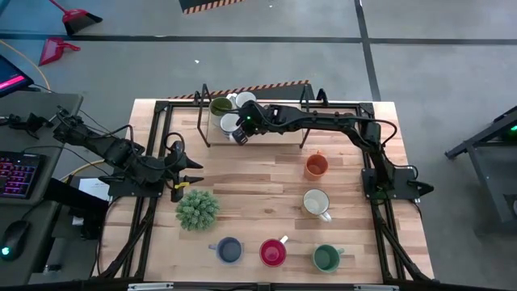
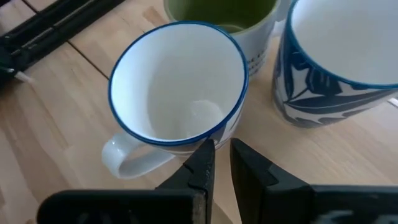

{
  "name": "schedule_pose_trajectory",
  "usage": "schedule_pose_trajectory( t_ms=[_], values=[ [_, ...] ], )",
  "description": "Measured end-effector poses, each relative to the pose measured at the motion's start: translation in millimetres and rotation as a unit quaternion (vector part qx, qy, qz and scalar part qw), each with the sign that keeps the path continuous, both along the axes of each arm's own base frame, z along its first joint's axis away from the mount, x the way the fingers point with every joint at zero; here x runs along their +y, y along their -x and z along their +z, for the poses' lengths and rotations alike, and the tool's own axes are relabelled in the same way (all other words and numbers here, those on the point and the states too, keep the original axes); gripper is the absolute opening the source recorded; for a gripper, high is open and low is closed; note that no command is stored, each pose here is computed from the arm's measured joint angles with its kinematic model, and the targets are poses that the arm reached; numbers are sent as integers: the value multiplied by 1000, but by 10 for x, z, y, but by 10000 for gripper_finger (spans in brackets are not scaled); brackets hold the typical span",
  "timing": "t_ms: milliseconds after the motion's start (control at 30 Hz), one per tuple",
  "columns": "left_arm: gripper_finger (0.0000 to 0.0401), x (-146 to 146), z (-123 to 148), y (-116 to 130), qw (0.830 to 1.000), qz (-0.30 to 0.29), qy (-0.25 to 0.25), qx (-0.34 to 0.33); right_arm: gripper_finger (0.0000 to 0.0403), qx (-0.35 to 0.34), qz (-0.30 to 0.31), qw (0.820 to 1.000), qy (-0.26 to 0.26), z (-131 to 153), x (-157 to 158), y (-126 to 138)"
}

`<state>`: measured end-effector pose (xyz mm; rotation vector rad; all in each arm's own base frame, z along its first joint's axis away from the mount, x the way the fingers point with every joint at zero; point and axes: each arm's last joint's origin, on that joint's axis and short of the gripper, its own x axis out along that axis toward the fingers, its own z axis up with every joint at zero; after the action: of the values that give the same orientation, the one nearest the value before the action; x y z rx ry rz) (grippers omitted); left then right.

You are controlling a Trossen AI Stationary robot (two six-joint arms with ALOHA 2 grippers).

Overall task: Place coffee mugs
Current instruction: Put the blue mug on the shelf aligned with the other white mug

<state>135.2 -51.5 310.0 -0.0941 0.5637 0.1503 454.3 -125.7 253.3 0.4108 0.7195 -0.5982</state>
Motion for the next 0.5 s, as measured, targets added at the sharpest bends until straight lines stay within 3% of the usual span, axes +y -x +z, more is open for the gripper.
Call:
schedule_pose_trajectory(
  t_ms=[500],
  values=[
    [174,1,0,0,1000,0,0,0,37,-34,20,999,-11,-21,10,-87]
  ],
)
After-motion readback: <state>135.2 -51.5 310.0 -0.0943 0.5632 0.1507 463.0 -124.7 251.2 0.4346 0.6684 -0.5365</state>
